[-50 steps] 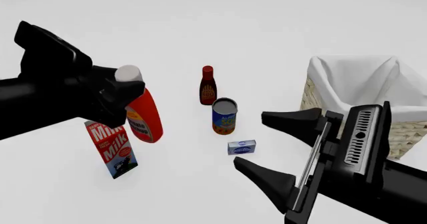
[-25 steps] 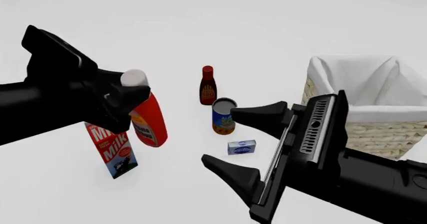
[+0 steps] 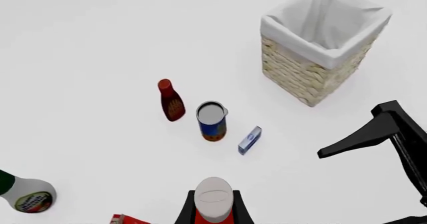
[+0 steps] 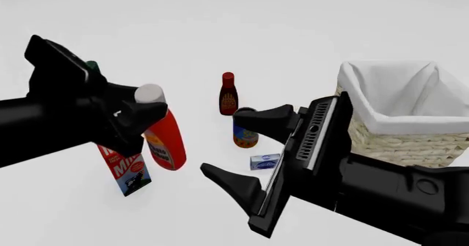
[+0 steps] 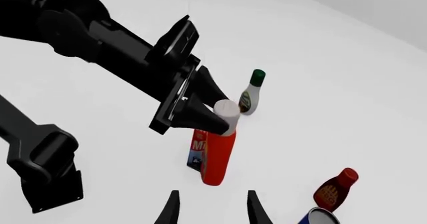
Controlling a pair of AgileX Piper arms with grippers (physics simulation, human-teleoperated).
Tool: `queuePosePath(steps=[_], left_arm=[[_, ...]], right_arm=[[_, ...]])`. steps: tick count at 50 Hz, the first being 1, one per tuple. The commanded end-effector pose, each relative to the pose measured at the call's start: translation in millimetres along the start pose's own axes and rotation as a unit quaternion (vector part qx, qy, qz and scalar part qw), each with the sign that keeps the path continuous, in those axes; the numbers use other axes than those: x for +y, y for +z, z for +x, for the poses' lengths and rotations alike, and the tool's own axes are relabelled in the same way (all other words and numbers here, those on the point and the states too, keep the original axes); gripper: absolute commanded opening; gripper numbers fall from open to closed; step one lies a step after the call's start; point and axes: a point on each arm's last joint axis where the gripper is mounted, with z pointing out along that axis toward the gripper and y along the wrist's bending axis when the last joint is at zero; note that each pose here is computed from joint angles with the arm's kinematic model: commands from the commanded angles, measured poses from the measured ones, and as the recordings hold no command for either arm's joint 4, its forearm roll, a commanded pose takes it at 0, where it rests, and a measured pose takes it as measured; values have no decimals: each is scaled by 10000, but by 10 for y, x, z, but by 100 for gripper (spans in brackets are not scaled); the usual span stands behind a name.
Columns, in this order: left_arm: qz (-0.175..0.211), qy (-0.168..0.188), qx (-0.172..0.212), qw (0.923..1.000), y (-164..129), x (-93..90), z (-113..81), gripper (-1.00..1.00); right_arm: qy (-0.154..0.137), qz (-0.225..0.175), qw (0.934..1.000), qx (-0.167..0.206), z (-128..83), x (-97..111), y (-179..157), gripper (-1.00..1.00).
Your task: Pick the ketchup and place it in the basket.
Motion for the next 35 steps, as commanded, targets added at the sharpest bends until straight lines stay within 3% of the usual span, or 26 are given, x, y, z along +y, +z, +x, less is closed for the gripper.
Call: queuePosePath(steps=[1,35], left_arm=[[74,16,-32,10000,-67,-29,-17,-100],[334,-87,-34,9994,-197,-125,-6,-100]], right_arm=[[-45,-1,10000,-48,-27,0,78,100],[87,102,9995,-285,88,-6,245,100]])
